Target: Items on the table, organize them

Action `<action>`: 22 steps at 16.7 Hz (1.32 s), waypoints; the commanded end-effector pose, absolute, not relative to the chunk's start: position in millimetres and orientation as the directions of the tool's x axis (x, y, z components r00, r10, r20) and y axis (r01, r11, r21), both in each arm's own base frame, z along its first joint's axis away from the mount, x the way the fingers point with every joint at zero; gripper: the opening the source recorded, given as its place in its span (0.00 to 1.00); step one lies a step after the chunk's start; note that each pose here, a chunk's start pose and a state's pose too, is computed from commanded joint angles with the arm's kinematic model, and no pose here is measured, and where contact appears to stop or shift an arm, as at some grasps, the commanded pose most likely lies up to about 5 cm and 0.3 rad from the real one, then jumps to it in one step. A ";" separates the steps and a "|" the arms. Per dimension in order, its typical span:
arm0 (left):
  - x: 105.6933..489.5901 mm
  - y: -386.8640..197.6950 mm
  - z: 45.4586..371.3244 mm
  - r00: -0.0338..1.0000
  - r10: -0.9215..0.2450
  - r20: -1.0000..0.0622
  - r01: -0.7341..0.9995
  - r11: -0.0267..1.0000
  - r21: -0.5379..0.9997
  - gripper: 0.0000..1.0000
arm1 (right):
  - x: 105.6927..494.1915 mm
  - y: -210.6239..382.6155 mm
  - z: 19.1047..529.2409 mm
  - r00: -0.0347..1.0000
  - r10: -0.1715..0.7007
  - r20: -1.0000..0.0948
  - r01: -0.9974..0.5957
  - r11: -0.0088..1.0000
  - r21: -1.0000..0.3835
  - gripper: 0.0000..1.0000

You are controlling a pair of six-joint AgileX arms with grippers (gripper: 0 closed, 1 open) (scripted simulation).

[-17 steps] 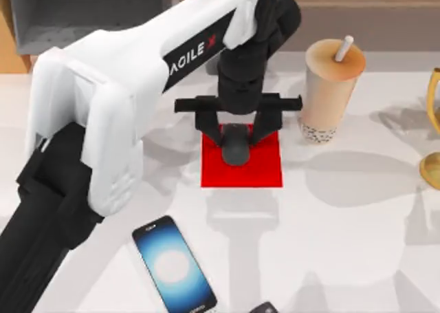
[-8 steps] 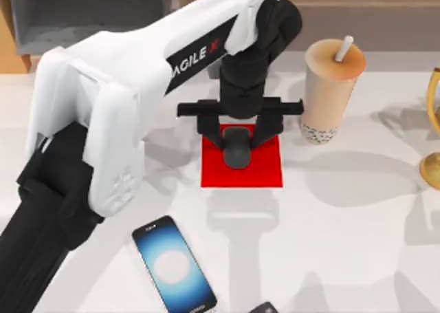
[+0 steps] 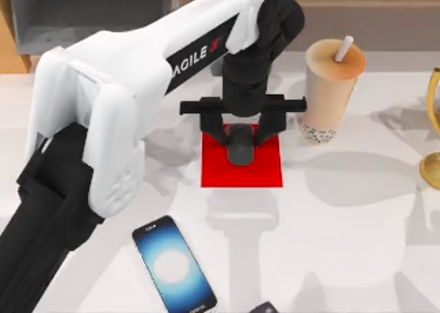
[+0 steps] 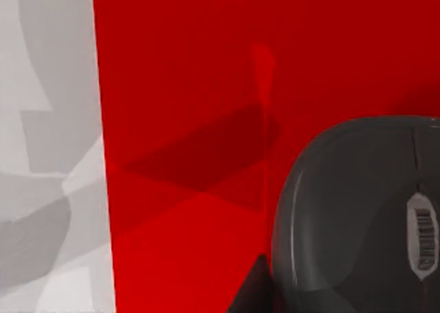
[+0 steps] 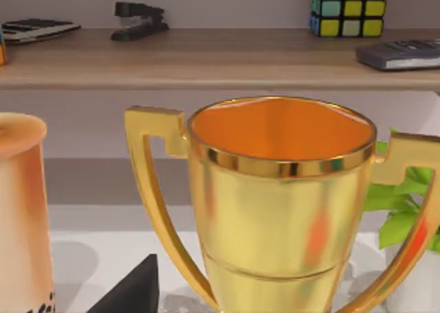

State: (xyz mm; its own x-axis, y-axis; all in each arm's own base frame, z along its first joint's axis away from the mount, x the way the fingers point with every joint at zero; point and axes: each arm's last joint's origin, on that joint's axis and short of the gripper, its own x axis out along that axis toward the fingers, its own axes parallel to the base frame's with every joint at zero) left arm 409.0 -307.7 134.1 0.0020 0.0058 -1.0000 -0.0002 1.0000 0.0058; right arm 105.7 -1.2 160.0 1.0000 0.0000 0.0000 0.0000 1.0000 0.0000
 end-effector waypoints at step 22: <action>407.7 -303.7 139.5 0.003 0.005 -1.000 -0.025 1.000 0.005 1.00 | 105.7 -1.2 160.0 1.000 0.000 0.000 0.000 1.000 0.000 1.00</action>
